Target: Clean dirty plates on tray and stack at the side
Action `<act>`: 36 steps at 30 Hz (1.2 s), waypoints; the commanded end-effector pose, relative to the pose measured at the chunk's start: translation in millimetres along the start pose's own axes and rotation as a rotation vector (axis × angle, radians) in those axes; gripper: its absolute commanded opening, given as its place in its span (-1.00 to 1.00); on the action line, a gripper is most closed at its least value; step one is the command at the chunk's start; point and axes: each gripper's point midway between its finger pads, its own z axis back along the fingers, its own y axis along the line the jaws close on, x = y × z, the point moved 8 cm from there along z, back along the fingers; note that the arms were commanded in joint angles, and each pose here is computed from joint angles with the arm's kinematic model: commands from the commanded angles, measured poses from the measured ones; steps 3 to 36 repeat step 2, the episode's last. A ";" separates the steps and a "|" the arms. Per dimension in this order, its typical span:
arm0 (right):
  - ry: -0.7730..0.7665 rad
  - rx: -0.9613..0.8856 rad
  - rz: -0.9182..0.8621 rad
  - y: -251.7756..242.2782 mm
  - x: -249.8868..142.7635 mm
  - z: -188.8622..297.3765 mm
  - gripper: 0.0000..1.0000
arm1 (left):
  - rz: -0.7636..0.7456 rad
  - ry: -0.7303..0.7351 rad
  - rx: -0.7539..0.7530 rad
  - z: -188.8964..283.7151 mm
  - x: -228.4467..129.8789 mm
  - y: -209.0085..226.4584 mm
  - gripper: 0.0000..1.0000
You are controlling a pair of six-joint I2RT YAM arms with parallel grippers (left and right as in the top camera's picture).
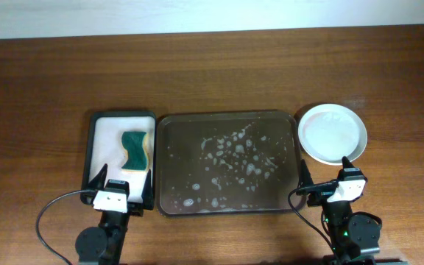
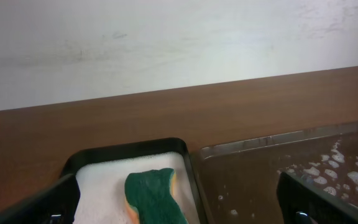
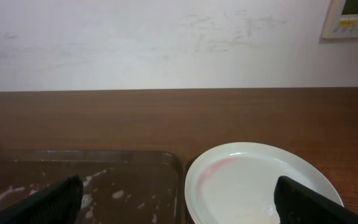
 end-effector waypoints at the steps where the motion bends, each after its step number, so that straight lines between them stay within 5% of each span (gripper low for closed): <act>1: 0.002 -0.018 -0.004 -2.2 -1.9 0.0 0.97 | -0.016 -0.002 -0.015 -0.1 -1.3 -1.5 0.98; 36: 0.002 -0.018 -0.004 -2.2 -1.9 0.0 0.97 | -0.016 -0.002 -0.015 -0.1 -1.3 -1.6 0.99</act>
